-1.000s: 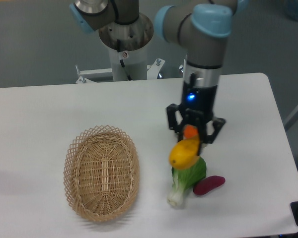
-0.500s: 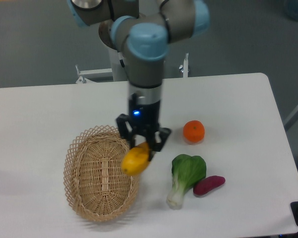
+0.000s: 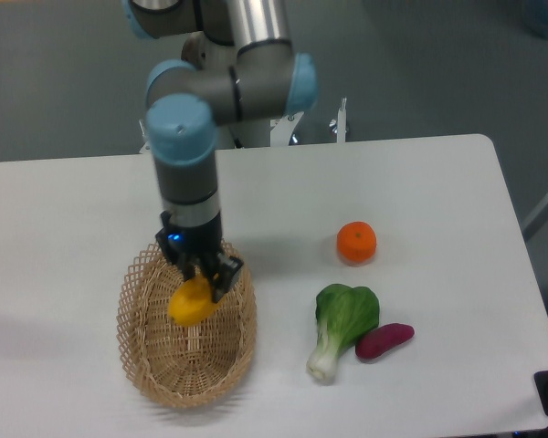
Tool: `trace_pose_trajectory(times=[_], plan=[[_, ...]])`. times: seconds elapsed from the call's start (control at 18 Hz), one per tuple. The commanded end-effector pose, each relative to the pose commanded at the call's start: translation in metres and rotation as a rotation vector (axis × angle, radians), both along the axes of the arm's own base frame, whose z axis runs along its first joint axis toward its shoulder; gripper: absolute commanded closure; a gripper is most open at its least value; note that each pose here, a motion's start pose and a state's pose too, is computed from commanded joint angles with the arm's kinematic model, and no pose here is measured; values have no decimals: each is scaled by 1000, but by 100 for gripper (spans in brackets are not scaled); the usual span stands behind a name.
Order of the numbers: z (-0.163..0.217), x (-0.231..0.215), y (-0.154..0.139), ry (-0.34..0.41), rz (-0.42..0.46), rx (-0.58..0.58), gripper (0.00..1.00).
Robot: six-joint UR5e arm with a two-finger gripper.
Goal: Place the mango in the basket
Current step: 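Carry the held mango over the wicker basket and lower it inside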
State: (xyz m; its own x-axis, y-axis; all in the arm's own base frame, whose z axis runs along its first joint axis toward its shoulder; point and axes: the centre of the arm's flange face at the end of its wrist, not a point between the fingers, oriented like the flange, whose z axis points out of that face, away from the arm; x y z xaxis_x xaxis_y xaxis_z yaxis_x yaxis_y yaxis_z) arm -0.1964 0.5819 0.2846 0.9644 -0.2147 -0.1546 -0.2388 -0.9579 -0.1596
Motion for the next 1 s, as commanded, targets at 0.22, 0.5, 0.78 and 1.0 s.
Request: trace_pose_trajectory(times=[0.22, 0.5, 0.78, 1.0], plan=[[-22, 0, 5, -14, -24, -31, 60], [-44, 6, 11, -25, -85, -67, 59], [-49, 7, 10, -30, -85, -75, 59], [-48, 8, 13, -28, -90, -70, 39]])
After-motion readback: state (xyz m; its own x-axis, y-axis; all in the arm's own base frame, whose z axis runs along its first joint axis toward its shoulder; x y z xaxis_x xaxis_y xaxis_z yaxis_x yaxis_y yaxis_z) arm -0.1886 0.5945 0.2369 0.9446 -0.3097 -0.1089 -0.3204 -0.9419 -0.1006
